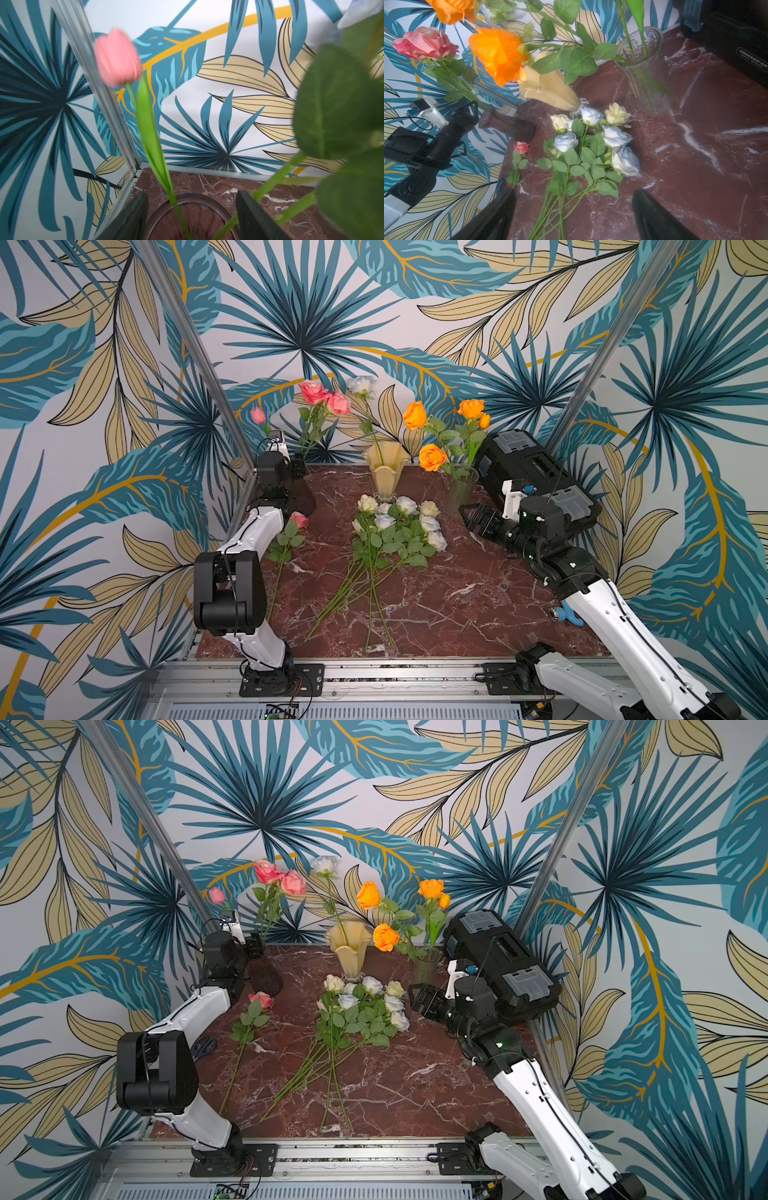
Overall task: Arrange the flowers in different vases according to their variety
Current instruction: Insert the flower into the vase, then pick up the flower at the center of the board.
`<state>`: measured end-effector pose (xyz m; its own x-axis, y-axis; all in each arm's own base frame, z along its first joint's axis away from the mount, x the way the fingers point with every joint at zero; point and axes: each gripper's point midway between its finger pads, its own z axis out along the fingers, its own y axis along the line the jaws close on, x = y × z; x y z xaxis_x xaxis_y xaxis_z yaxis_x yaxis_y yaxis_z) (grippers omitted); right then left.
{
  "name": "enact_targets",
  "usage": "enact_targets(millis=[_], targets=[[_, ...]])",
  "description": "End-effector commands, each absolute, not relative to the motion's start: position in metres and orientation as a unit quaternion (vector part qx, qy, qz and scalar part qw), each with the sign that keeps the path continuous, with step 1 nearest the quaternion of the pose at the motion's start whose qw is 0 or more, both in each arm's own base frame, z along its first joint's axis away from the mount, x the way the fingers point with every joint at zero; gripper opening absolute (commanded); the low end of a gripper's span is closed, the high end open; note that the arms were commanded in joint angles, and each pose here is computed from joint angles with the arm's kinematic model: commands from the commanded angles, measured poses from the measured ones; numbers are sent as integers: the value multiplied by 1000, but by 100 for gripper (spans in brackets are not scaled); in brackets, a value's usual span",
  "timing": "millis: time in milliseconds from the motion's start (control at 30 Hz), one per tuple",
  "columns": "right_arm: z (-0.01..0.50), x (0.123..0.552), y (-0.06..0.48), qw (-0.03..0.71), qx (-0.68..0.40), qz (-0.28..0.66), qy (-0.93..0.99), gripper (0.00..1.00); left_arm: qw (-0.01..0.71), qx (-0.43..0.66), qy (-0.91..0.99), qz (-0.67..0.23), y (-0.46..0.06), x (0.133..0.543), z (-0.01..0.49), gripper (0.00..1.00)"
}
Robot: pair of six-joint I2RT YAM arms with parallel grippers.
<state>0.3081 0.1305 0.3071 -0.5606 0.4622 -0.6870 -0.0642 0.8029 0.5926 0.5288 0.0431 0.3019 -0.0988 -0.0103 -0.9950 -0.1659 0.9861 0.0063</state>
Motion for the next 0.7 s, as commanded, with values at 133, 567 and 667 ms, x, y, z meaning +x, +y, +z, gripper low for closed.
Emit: enact_targets(millis=[133,567,667], targets=[[309,304,136,455,113,303,829,93,672,-49,736,63,40,508,311,82],[257,285,147,349,126,271,888,99,700,-17,712,56,8,439,389,100],[244,278,165,320,100,265,904,99,697,-15,716,51,2,415,396,100]])
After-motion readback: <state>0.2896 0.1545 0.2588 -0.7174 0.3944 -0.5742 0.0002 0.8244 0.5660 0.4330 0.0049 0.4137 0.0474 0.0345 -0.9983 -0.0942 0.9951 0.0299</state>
